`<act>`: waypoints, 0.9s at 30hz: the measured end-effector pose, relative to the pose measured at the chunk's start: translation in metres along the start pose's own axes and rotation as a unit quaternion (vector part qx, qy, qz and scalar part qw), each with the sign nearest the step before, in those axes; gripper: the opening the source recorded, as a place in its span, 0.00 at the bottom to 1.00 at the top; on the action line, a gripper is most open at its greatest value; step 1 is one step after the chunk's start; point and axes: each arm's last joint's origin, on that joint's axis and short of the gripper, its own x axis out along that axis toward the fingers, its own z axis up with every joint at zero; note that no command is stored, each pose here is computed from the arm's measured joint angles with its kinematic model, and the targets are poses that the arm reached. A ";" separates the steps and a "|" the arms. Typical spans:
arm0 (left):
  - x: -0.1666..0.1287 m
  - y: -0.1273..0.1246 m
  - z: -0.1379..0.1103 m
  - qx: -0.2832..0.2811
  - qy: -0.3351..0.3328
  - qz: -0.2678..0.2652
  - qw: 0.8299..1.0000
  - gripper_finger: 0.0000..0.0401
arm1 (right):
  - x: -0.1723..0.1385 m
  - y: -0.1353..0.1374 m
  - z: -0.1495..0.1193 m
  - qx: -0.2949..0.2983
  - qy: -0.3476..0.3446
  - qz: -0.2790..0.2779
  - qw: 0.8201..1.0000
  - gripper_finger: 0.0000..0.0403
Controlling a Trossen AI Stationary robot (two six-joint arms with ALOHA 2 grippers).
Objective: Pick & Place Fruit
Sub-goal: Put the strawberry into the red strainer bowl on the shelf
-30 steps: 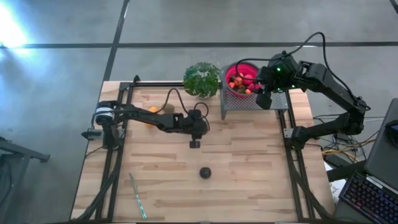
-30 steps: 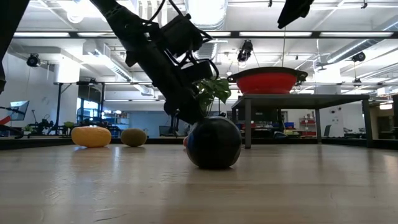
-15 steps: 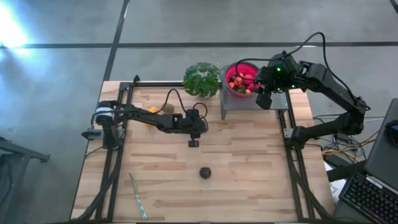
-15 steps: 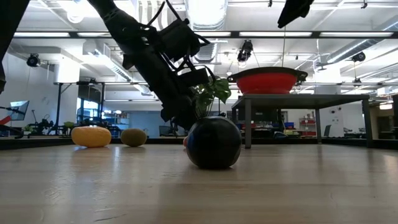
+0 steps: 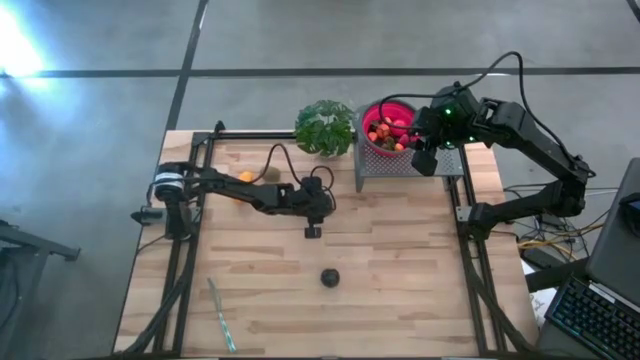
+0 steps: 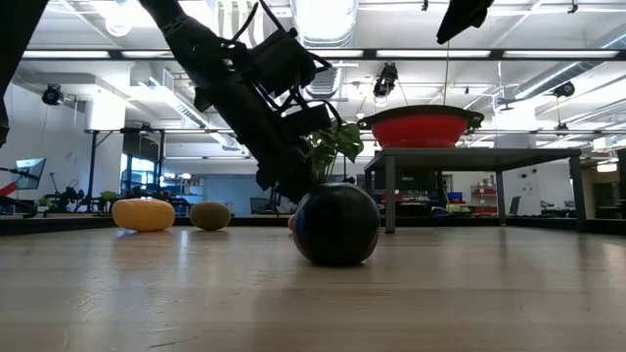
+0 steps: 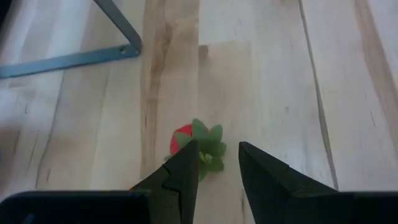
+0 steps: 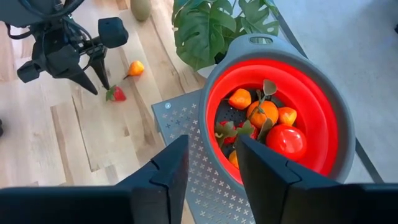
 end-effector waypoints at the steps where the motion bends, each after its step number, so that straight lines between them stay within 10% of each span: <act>1: 0.002 0.000 -0.001 0.000 0.001 0.000 1.000 0.30 | 0.000 0.000 0.000 0.000 0.000 0.000 1.000 0.34; 27: 0.008 -0.002 -0.005 -0.007 0.010 0.004 1.000 0.01 | 0.000 0.000 0.000 -0.002 0.000 0.000 1.000 0.35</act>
